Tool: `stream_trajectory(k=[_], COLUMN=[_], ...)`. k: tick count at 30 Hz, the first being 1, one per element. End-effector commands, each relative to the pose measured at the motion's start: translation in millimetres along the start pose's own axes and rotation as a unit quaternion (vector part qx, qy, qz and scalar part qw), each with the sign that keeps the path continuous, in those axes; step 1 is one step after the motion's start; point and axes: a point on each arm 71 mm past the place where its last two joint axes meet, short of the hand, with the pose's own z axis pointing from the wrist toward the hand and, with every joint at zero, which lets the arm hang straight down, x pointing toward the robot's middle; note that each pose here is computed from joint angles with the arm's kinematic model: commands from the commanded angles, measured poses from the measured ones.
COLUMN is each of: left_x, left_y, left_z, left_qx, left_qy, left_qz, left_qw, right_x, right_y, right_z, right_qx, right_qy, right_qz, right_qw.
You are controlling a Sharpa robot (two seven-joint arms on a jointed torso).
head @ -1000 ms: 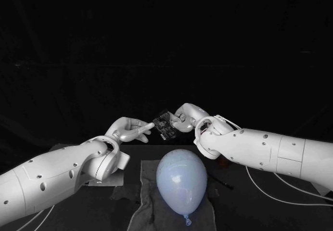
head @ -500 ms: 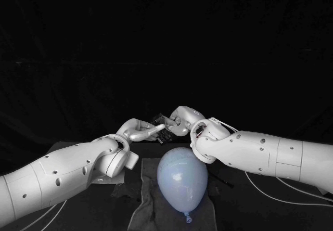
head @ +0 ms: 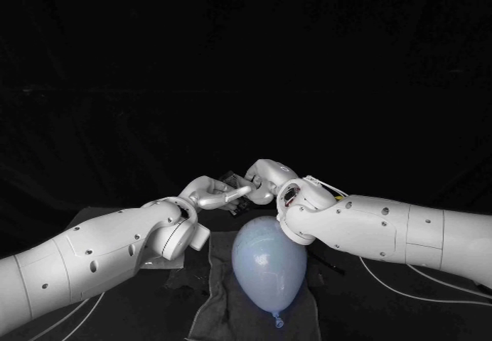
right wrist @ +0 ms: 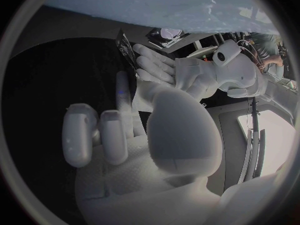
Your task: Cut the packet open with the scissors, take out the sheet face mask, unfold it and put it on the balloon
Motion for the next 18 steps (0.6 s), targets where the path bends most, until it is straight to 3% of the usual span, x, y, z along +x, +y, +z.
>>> stream_trajectory(k=[1,8,18], left_x=[2.1,-1.9,-1.8], left_y=[-1.2,0.8,1.1], left_z=[1.0,1.1,0.6], left_qx=[-0.003,-0.011,-0.014], left_qy=[0.002,-0.013,-0.013], left_qz=[-0.003,-0.019,-0.028], left_qw=[1.0,1.0,0.999], right_x=[1.9,3.8,3.5], right_y=[6.1,9.6,8.5], right_z=[-2.1,-5.3,-6.4], right_qx=[-0.016,-0.023,-0.024], right_qy=[0.005,0.01,0.01], right_qz=[-0.006,-0.003,0.002], right_qw=[1.0,1.0,1.0])
